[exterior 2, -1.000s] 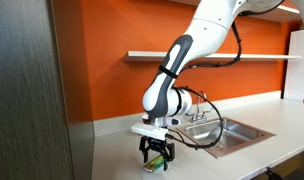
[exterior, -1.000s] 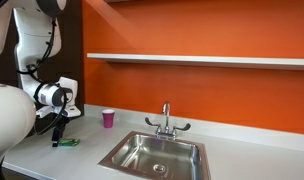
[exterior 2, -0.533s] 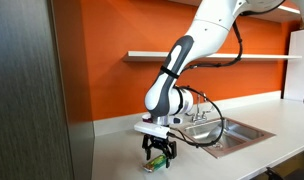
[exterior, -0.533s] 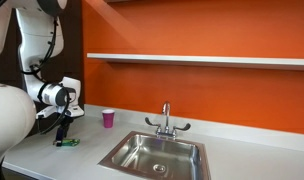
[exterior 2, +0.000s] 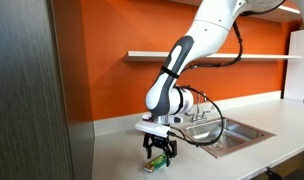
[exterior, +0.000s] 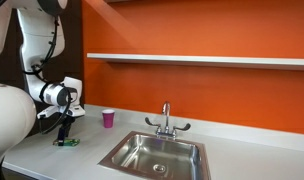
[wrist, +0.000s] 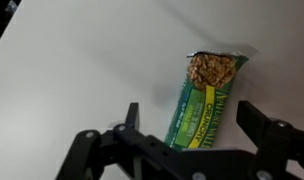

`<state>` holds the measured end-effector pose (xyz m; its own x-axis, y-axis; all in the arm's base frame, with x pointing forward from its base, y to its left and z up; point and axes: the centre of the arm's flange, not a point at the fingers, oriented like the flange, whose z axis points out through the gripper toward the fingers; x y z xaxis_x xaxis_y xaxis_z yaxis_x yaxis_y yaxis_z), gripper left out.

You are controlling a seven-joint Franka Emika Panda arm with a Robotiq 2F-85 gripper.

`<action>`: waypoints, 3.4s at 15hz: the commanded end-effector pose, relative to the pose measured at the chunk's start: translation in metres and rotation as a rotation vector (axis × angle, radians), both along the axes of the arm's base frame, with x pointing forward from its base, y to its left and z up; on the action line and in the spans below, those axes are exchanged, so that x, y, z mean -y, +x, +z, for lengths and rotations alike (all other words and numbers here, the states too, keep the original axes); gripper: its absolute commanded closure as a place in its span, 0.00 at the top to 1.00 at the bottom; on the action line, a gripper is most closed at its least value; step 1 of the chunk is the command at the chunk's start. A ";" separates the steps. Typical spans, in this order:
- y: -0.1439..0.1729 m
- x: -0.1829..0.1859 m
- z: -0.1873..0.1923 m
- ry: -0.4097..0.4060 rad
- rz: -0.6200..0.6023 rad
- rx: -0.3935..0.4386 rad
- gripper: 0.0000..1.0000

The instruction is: Pick up this snack and put it on the shelf

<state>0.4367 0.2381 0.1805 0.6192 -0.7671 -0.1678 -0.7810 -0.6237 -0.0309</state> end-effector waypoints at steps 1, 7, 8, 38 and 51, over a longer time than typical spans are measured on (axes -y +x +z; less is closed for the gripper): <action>0.006 0.002 0.006 -0.001 0.004 -0.009 1.00; 0.011 0.007 0.002 0.006 0.001 -0.014 1.00; 0.013 0.008 0.001 0.008 0.001 -0.015 1.00; 0.032 0.017 -0.014 0.041 0.035 -0.048 0.18; 0.026 0.000 0.033 0.003 0.057 -0.008 0.18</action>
<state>0.4661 0.2335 0.1882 0.6601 -0.7280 -0.1849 -0.7455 -0.6652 -0.0423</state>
